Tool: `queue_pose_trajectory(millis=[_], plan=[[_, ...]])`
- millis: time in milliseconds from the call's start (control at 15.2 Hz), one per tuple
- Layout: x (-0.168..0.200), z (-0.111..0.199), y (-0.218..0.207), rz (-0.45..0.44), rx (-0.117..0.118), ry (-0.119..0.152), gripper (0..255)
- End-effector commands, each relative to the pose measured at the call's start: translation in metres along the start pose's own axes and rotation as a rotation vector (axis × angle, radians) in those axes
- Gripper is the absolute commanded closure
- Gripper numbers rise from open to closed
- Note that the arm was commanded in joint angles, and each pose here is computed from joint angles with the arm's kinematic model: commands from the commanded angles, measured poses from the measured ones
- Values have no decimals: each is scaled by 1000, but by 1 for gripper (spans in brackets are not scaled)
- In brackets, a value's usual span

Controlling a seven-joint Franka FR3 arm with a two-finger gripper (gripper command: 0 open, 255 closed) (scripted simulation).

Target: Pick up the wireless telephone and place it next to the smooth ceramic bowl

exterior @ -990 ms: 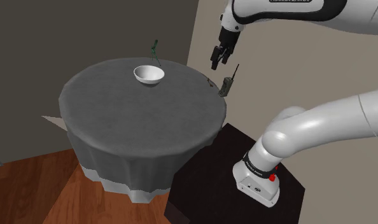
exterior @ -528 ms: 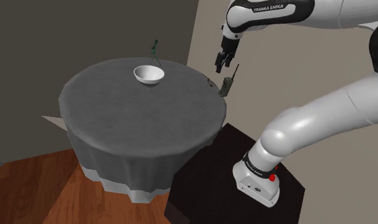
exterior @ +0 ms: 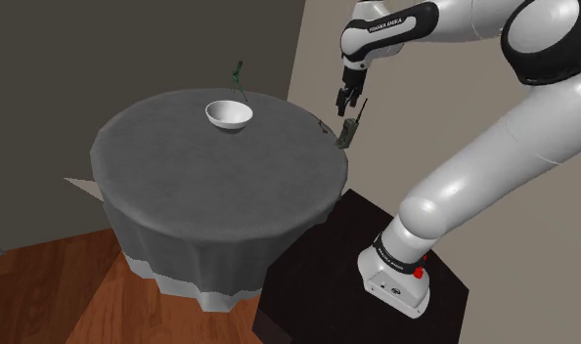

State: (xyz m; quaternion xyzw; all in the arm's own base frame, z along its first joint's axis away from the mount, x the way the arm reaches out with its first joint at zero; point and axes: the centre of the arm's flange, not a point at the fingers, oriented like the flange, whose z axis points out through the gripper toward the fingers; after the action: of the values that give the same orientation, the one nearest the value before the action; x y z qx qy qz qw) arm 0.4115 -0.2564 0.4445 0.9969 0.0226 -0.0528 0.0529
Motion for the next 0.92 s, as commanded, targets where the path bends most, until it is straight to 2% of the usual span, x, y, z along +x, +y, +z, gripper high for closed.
queue_pose_trajectory(millis=[0, 528, 858], plan=[[5, 13, 22, -4, -6, -20, 0], [27, 66, 103, -16, -27, -91, 0], [24, 92, 104, -16, -27, -91, 0]])
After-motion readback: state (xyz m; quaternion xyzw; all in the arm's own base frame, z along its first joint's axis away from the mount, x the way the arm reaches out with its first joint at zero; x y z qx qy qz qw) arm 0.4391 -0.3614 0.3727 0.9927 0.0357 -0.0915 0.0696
